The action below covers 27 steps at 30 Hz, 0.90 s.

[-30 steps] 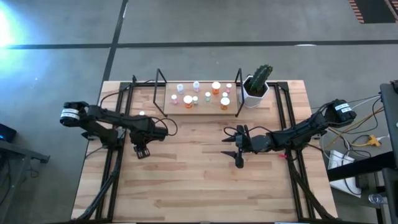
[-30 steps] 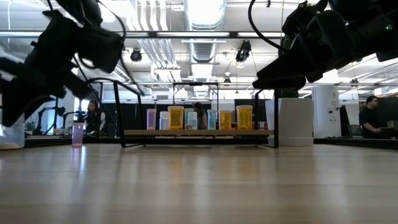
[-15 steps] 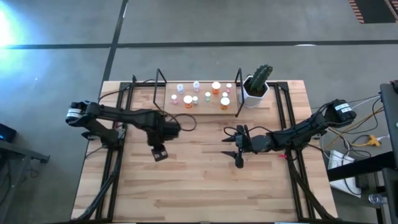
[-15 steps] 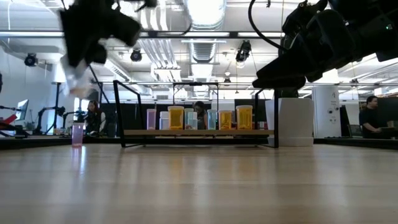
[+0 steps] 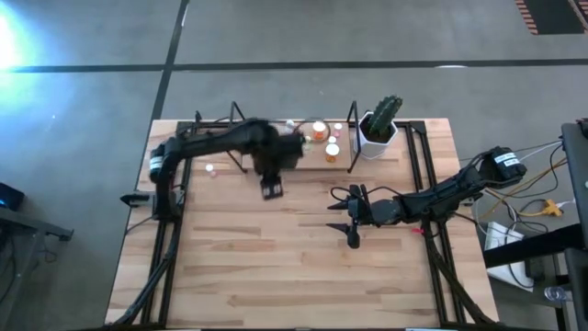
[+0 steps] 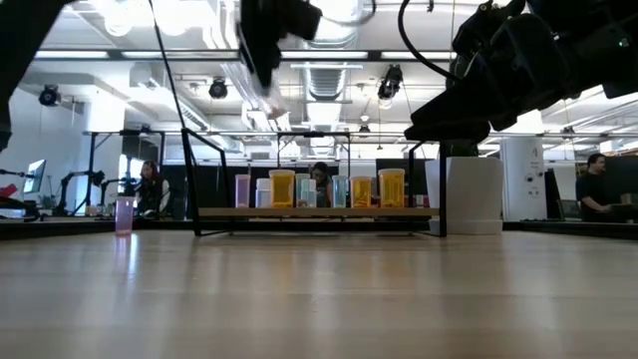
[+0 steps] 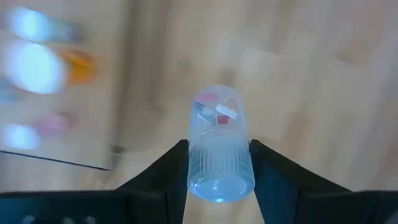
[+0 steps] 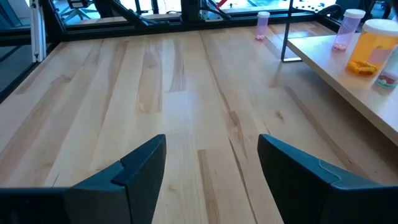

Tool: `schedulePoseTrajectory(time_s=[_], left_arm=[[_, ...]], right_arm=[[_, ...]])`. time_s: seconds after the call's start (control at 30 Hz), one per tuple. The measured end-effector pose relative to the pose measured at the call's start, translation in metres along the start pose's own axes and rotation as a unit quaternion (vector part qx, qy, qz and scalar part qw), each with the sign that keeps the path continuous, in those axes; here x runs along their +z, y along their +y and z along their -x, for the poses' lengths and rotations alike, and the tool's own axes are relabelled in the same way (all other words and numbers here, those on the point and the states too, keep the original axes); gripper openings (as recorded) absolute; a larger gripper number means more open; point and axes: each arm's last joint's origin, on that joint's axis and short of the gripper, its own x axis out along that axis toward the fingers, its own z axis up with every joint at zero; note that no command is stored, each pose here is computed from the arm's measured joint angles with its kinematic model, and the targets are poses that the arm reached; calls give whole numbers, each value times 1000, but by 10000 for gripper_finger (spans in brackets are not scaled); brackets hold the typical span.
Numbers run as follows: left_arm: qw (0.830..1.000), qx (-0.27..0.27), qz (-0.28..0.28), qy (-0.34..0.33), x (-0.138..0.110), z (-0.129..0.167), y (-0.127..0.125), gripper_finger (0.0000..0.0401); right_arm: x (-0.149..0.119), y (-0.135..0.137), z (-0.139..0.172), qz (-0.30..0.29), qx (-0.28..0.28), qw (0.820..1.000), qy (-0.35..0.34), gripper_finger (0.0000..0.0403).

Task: Pick and place medicine bottles onto shelf by color
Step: Put the transparent medicine bottle on the shelf

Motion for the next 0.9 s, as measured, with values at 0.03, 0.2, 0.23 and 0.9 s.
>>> schedulePoseTrajectory(time_s=[0.03, 0.2, 0.23, 0.9], left_arm=[[1000, 12, 2, -1, 5, -2, 10, 131], [998, 27, 47, 19, 18, -17, 67, 131], [997, 28, 61, 24, 19, -22, 78, 131], [975, 17, 149, 163, 15, -110, 150, 132]], right_arm=[[0, 0, 0, 0, 0, 1000, 0, 244], [-1, 0, 0, 1, -1, 1000, 3, 244], [-1, 0, 0, 1, -1, 1000, 3, 244], [-1, 0, 0, 1, -1, 1000, 4, 244]])
